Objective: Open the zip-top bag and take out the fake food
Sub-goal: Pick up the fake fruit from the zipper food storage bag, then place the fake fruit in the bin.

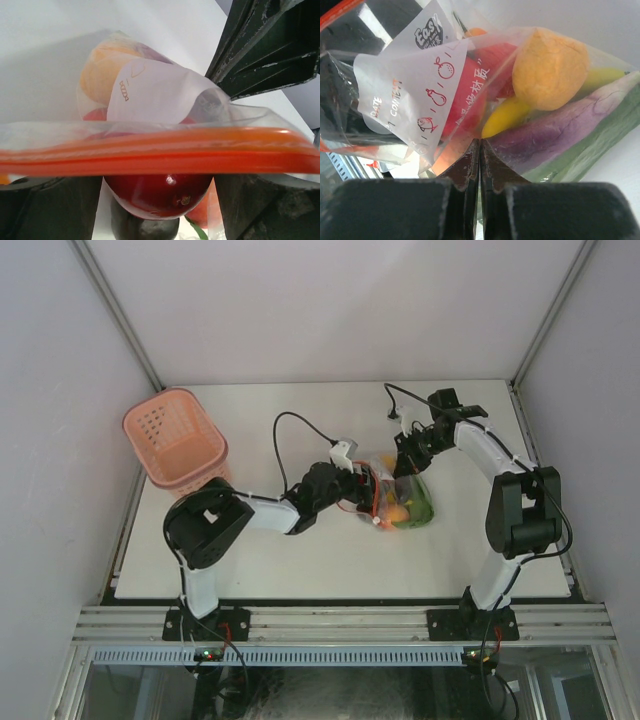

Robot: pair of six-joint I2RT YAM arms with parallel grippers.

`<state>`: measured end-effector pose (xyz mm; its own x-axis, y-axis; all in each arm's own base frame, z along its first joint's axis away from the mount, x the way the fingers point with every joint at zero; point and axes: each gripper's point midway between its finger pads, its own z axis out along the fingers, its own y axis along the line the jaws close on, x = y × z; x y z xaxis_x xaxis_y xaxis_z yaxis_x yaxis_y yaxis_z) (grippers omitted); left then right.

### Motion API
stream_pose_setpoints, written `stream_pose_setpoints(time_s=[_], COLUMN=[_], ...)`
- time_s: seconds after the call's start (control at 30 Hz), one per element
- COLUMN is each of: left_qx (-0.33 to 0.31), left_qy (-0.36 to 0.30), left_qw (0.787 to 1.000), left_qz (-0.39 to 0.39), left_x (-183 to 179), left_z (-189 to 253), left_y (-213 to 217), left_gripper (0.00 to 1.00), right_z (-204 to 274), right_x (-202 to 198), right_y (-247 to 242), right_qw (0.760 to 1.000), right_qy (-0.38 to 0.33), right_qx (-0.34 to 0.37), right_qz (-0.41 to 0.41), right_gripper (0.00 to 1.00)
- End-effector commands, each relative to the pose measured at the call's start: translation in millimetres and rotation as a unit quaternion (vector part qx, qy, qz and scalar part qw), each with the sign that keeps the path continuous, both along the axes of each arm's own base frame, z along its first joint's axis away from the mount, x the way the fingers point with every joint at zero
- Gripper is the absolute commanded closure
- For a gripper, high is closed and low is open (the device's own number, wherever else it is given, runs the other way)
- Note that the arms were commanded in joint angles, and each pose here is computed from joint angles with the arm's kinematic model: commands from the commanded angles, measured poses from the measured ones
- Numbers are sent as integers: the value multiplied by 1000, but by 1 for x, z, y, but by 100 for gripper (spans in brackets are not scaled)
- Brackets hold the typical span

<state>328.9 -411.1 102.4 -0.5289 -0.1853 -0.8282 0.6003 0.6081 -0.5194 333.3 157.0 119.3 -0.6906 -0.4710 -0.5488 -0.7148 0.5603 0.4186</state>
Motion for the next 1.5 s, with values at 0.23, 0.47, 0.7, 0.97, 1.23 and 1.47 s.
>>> stream_pose_setpoints(time_s=[0.23, 0.47, 0.7, 0.97, 1.23, 1.47], left_qx=[-35, -34, 3, 85, 117, 131], left_qy=[45, 46, 57, 50, 33, 22], left_qw=[998, 998, 998, 993, 990, 988], left_qz=[20, 26, 40, 61, 72, 75], left_x=[-6, -14, -18, -19, -26, -30], left_z=[19, 27, 18, 18, 37, 55], left_y=[39, 65, 89, 115, 134, 143], left_gripper=[64, 68, 68, 68, 69, 69], right_z=[22, 24, 26, 29, 35, 39], right_x=[15, 15, 15, 15, 13, 12], right_y=[0, 0, 0, 1, 1, 3], right_qw=[999, 999, 999, 998, 998, 997], right_qy=[-36, -40, -42, -47, -55, -60], right_qx=[16, 21, 24, 27, 33, 39], right_qz=[-11, -10, -9, -7, -4, -1], right_gripper=[100, 100, 100, 100, 100, 100])
